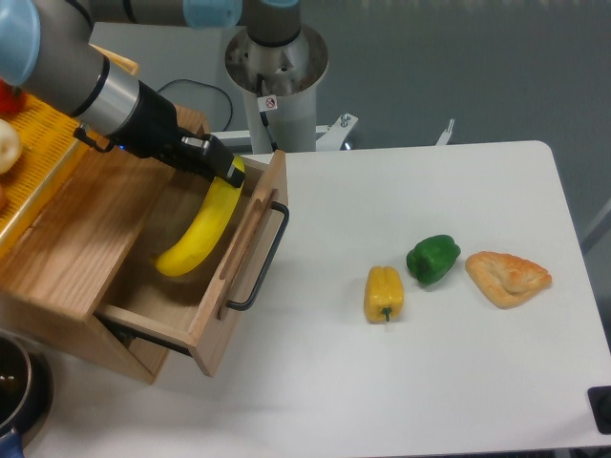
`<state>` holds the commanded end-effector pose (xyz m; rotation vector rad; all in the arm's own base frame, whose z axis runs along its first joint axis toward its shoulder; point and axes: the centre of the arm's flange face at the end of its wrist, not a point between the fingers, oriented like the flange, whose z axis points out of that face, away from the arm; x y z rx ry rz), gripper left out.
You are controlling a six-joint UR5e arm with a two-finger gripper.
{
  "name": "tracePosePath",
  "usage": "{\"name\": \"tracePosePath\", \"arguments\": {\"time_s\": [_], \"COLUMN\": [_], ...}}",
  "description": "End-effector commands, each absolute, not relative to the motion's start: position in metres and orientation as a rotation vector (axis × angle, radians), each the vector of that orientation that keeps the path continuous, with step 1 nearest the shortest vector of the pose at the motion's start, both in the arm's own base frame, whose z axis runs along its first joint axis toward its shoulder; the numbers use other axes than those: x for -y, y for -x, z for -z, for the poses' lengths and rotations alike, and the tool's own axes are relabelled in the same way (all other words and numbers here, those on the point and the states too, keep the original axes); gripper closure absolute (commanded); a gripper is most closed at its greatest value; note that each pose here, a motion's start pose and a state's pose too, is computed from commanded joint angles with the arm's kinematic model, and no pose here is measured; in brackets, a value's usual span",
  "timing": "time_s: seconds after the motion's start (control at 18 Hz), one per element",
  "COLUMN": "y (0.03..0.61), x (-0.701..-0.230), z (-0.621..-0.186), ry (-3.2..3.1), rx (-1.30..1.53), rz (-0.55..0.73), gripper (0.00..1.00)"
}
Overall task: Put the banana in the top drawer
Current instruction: 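Lower the banana down into the open drawer, then open the gripper to release the banana inside the drawer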
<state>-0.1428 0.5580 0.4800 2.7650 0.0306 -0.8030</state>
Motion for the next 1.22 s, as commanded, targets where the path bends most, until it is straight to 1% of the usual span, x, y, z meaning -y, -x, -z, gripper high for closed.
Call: {"name": "tracePosePath", "arguments": {"time_s": [0.28, 0.56, 0.67, 0.89, 1.06, 1.17, 1.22], "y": [0.141, 0.139, 0.139, 0.138, 0.138, 0.138, 0.138], "x": [-0.562, -0.563, -0.564, -0.564, -0.565, -0.564, -0.564], "z": [-0.473, -0.472, -0.472, -0.471, -0.470, -0.471, -0.471], "ry": [-2.762, -2.767, -2.769, -2.769, -2.768, -2.769, -2.769], "rx": [-0.025, -0.019, -0.020, -0.017, -0.016, -0.016, -0.017], "rz": [0.789, 0.779, 0.778, 0.776, 0.775, 0.773, 0.776], "gripper": [0.84, 0.75, 0.68, 0.61, 0.51, 0.49, 0.46]}}
